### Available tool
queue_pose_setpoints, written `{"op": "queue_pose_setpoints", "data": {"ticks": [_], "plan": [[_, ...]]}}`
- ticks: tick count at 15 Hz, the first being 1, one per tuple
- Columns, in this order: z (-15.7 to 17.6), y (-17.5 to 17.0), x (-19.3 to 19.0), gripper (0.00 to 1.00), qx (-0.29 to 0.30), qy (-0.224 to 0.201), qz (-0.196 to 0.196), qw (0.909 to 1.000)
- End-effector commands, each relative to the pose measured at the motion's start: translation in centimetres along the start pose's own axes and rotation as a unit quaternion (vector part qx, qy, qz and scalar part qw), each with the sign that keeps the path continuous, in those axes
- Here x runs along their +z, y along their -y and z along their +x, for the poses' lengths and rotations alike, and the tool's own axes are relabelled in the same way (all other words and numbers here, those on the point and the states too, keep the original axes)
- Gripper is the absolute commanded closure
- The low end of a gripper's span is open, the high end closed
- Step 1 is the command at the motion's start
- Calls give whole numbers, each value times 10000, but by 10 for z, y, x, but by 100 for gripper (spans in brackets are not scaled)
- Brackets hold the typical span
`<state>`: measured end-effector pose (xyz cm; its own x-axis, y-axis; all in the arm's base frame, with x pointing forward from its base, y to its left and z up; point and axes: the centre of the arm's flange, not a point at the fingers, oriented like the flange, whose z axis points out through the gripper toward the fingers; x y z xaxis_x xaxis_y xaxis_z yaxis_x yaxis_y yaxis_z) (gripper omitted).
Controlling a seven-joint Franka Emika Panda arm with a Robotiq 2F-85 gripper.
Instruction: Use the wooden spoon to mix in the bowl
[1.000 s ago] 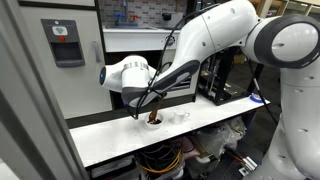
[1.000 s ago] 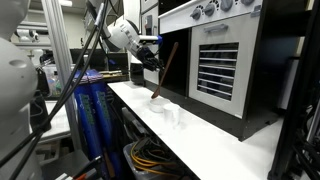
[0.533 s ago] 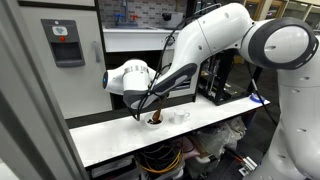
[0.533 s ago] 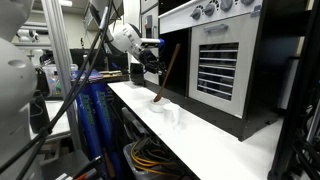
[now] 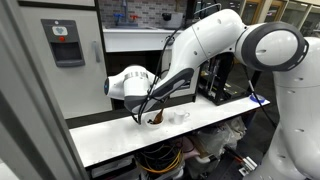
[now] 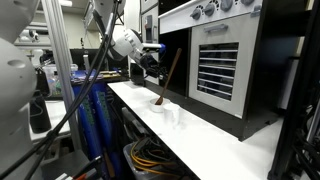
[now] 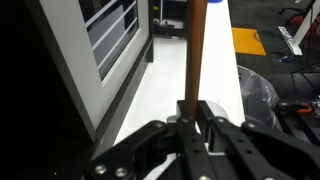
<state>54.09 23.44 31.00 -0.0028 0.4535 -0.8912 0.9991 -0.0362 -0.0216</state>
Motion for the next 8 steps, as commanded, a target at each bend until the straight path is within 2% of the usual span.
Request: {"op": "queue_pose_setpoints", "data": {"ticks": [1, 8], "plan": [[5, -5, 9, 97, -52, 168, -42, 9998], [11, -13, 9, 97, 58, 465, -352, 9983]]}}
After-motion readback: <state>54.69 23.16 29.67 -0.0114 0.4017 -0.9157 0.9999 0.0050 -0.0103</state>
